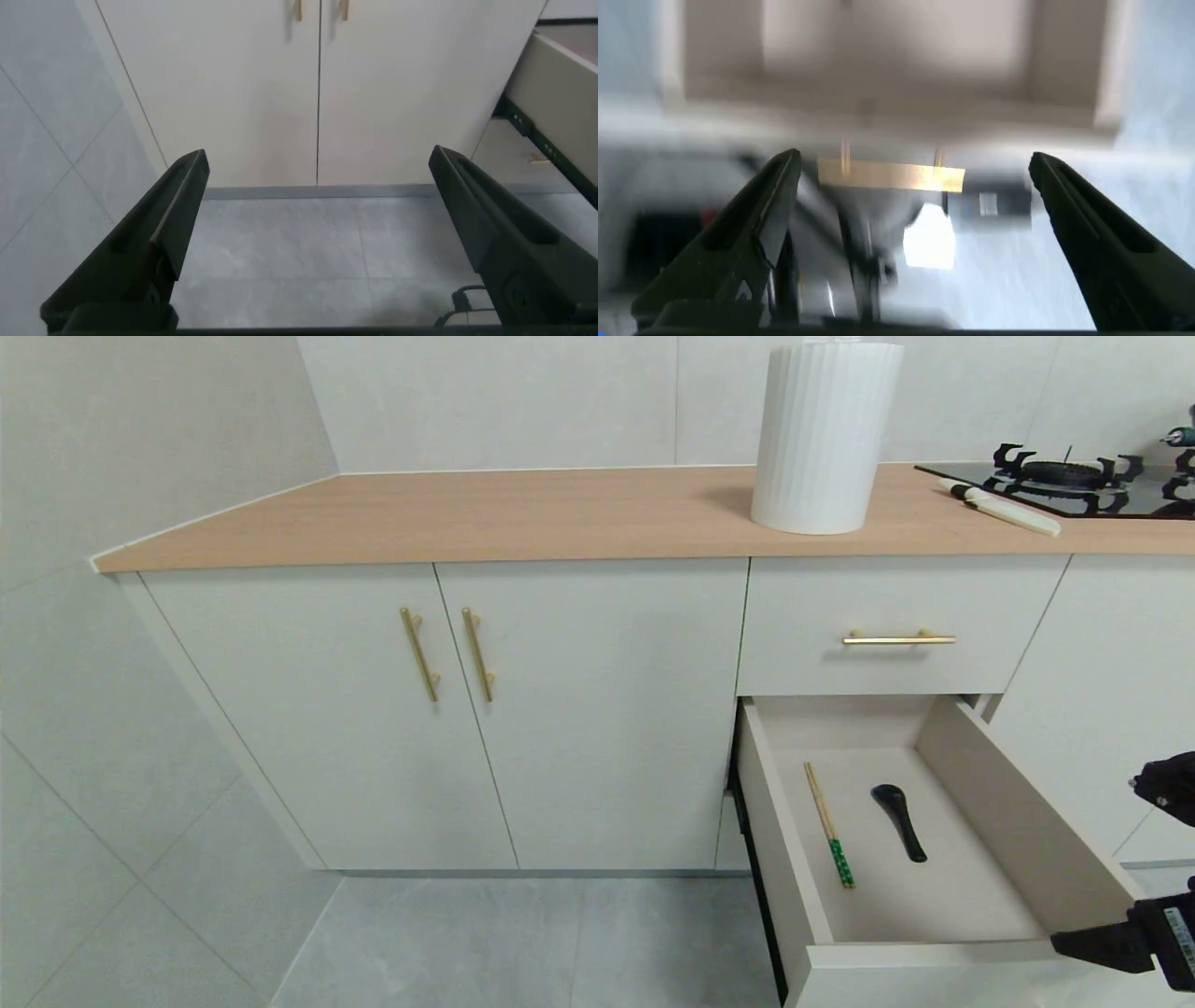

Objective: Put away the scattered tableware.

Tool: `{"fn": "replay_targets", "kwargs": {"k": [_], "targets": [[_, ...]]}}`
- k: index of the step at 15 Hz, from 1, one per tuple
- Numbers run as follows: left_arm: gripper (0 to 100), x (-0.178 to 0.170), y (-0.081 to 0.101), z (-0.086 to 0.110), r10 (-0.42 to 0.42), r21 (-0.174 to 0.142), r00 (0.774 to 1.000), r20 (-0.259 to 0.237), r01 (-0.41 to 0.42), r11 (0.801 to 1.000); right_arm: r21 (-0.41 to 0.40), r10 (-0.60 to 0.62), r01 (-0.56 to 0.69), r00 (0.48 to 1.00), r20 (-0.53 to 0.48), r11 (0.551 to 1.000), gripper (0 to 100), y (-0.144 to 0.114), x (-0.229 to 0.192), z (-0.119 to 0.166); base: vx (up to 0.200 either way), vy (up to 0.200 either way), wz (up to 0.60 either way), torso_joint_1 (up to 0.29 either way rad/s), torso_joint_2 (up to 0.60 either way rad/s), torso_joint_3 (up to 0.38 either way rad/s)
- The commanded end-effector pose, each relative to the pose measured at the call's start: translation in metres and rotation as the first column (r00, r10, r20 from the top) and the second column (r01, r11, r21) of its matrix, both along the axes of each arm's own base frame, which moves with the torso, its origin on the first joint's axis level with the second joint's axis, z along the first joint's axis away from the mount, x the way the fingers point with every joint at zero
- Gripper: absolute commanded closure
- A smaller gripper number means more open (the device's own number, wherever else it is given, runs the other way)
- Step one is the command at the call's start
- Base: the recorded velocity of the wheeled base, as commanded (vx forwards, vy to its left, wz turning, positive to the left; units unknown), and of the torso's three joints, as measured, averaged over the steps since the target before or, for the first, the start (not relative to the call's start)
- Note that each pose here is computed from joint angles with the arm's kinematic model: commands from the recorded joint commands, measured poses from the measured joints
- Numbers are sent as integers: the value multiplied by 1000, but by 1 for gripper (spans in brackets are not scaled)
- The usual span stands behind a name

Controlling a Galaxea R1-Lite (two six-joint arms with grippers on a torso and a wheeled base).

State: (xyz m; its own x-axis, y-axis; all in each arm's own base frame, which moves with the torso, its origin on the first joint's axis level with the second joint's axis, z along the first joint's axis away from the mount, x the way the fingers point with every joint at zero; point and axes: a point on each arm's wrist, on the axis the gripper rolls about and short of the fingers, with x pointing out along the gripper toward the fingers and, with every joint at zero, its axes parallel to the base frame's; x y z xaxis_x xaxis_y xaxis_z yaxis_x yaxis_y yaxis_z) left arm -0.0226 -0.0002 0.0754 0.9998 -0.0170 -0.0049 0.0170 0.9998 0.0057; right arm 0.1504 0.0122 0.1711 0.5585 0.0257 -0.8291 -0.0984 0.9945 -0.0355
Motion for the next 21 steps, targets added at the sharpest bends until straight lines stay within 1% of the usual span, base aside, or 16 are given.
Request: {"fn": "replay_targets", "kwargs": {"k": [1, 3, 7, 10, 12, 15, 17, 18, 19, 21], "targets": [[0, 0, 0, 0, 0, 0, 1000, -1, 0, 1000, -17, 42, -45, 988, -148, 999, 0, 7, 13, -19, 0, 0, 0, 0, 0, 0], [0, 0, 0, 0, 0, 0, 1000, -1, 0, 1000, -22, 45, -52, 970, -238, 998, 0, 9, 25, -35, 0, 0, 0, 0, 0, 0], [0, 0, 0, 0, 0, 0, 1000, -1, 0, 1000, -33, 24, -37, 946, -324, 999, 0, 10, 37, -48, 0, 0, 0, 0, 0, 0], [0, 0, 0, 0, 0, 0, 1000, -1, 0, 1000, -23, -31, 24, 931, -364, 999, 0, 12, 48, -53, 0, 0, 0, 0, 0, 0], [0, 0, 0, 0, 0, 0, 1000, -1, 0, 1000, -20, -41, 36, 932, -360, 999, 0, 12, 53, -56, 0, 0, 0, 0, 0, 0], [0, 0, 0, 0, 0, -1, 1000, -1, 0, 1000, -5, -81, 84, 942, -326, 996, 0, 12, 58, -55, 0, 0, 0, 0, 0, 0], [0, 0, 0, 0, 0, 0, 1000, -1, 0, 1000, -17, -94, 94, 943, -319, 995, 0, 12, 60, -54, 0, 0, 0, 0, 0, 0], [0, 0, 0, 0, 0, 0, 1000, -1, 0, 1000, -21, -121, 120, 942, -314, 992, 0, 12, 63, -56, 0, 0, 0, 0, 0, 0], [0, 0, 0, 0, 0, 0, 1000, -1, 0, 1000, -18, -145, 147, 945, -292, 989, 0, 13, 67, -58, 0, 0, 0, 0, 0, 0], [0, 0, 0, 0, 0, 0, 1000, -1, 0, 1000, -10, -155, 158, 951, -266, 987, 0, 13, 71, -59, 0, 0, 0, 0, 0, 0]]}}
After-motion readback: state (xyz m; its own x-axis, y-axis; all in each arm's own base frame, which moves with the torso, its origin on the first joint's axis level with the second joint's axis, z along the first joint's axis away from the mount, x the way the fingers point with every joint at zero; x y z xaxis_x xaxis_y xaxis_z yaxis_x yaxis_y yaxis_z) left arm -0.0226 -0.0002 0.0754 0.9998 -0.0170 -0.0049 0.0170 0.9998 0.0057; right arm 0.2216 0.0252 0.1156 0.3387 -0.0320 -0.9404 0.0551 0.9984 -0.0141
